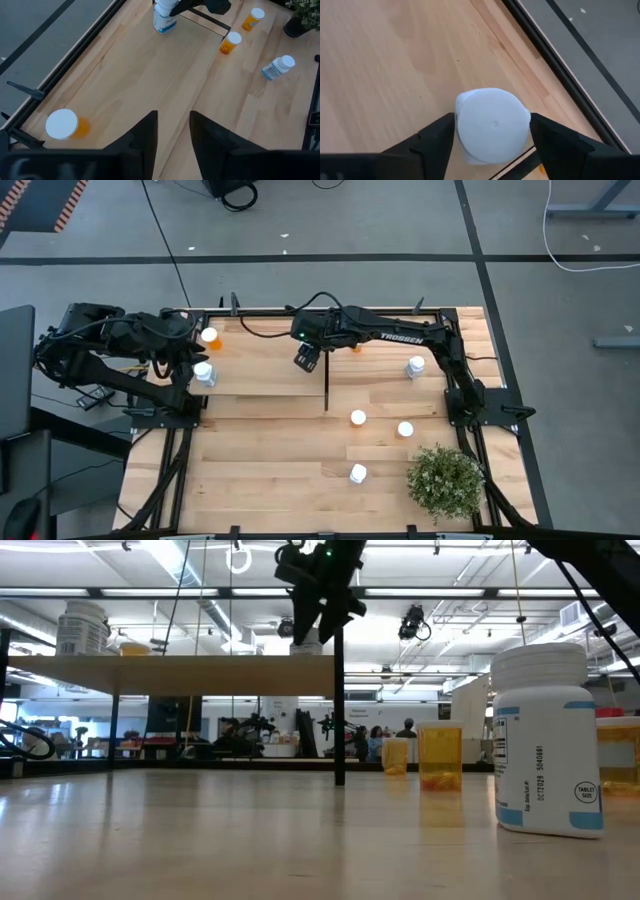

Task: Pick and place medicine bottles onto shelf by color
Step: Put the white pill bottle on the shelf, then put the orange pill bottle on the shelf

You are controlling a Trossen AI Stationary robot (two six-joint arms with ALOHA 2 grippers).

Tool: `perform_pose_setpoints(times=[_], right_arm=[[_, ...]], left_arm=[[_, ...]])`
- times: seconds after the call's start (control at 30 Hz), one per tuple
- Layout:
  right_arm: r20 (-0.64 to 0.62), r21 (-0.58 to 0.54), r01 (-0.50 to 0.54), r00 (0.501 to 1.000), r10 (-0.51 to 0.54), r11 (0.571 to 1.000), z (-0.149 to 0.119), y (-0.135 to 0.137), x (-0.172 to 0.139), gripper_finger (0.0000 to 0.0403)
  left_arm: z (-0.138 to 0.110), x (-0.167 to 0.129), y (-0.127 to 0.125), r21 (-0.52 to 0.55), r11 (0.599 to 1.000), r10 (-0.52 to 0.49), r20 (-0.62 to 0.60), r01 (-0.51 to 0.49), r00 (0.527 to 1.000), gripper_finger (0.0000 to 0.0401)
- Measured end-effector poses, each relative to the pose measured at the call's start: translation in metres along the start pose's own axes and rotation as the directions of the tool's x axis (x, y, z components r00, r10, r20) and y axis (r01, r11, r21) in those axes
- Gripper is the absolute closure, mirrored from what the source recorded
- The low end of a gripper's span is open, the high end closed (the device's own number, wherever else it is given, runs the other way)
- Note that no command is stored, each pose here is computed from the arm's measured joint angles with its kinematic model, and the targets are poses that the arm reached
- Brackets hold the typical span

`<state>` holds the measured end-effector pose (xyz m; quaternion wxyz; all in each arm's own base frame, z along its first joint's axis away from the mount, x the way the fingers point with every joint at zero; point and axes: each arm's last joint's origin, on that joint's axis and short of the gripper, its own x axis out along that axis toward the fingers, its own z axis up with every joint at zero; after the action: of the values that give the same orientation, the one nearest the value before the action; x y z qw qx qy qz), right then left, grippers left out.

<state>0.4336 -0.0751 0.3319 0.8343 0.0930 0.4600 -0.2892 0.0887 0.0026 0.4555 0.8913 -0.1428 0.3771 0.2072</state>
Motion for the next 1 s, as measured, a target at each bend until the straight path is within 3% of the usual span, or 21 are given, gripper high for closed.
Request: perform_pose_setpoints(times=[0.2, 0.43, 0.6, 0.87, 1.0], right_arm=[[0.034, 0.017, -0.011, 0.999, 0.010, 1.000, 0.001, -0.001, -0.015, 0.0111], [0.065, 0.023, -0.042, 0.997, 0.041, 0.999, -0.008, -0.007, -0.068, 0.0104], [0.009, 0.005, -0.054, 0.998, 0.054, 0.999, -0.027, 0.004, -0.092, 0.0105], [-0.112, 0.065, -0.034, 0.993, 0.042, 0.997, -0.056, 0.031, -0.103, 0.0105], [-0.160, 0.052, -0.079, 0.983, 0.087, 0.996, -0.072, 0.048, -0.112, 0.0101]], left_arm=[[0.000, 0.000, 0.000, 0.001, 1.000, 0.002, 0.001, -0.002, 1.000, 0.0274], [0.000, 0.000, 0.000, -0.019, 1.000, 0.007, 0.005, -0.007, 1.000, 0.0275], [0.001, 0.000, 0.001, -0.033, 0.998, 0.046, 0.032, -0.045, 0.998, 0.0271], [0.004, 0.000, 0.000, -0.047, 0.998, 0.045, 0.064, -0.042, 0.997, 0.0272], [0.005, 0.000, -0.001, -0.028, 0.999, 0.040, 0.074, -0.038, 0.996, 0.0274]])
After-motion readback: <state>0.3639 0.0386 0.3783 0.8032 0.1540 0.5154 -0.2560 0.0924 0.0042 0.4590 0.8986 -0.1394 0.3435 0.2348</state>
